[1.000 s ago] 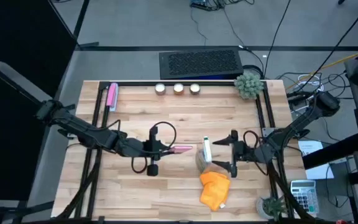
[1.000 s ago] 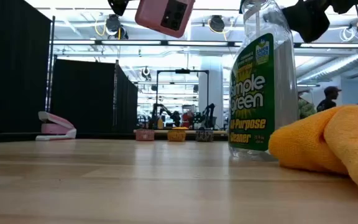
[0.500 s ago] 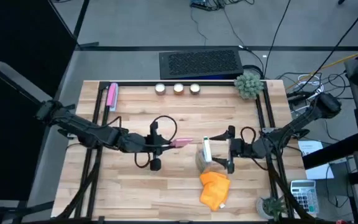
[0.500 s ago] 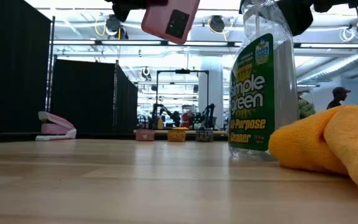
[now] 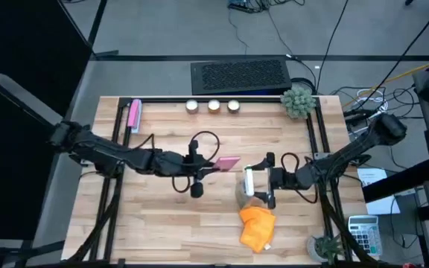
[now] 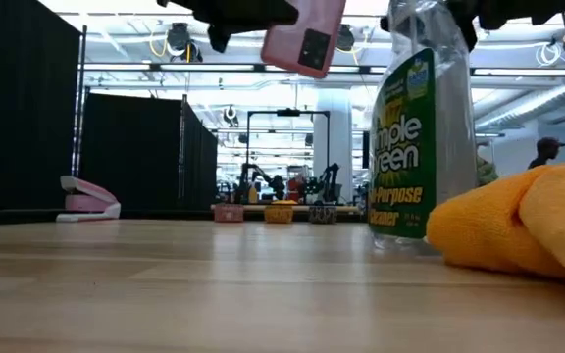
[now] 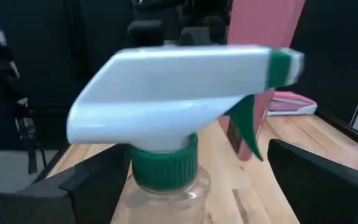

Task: Apply microfiber cloth
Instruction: Spray the back side of the cellphone using the spray bottle

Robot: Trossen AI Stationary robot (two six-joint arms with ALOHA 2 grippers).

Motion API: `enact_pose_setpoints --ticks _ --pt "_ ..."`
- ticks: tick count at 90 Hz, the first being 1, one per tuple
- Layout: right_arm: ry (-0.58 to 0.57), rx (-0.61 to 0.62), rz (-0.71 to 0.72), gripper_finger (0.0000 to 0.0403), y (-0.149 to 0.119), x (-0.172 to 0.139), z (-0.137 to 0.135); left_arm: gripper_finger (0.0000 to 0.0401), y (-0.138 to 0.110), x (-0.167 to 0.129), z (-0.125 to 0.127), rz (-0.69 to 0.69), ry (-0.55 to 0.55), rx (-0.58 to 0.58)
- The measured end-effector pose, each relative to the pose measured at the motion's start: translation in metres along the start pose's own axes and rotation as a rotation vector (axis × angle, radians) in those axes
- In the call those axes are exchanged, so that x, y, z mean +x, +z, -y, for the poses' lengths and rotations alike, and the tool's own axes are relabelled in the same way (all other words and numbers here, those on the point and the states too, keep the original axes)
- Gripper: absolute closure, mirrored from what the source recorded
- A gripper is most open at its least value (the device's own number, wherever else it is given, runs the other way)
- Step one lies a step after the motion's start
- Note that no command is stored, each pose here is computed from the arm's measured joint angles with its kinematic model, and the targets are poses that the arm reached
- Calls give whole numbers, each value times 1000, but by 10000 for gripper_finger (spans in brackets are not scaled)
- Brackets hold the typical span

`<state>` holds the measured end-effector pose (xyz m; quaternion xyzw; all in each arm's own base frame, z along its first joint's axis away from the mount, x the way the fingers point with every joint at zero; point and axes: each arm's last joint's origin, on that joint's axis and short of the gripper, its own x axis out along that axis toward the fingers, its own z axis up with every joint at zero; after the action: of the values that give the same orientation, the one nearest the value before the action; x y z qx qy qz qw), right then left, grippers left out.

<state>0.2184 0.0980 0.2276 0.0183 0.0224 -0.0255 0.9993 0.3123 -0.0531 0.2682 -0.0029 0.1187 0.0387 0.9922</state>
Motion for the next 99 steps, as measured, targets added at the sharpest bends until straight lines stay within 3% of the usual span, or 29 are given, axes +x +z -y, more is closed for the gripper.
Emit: enact_pose_setpoints --ticks 62,82,99 --pt "5 5 15 42 2 -1 0 386 12 57 -21 69 -57 4" --pt "6 -12 16 42 3 -1 0 386 -3 75 -28 22 -111 -150" --pt "6 -14 16 46 3 -1 0 386 -2 74 -26 27 -123 -229"
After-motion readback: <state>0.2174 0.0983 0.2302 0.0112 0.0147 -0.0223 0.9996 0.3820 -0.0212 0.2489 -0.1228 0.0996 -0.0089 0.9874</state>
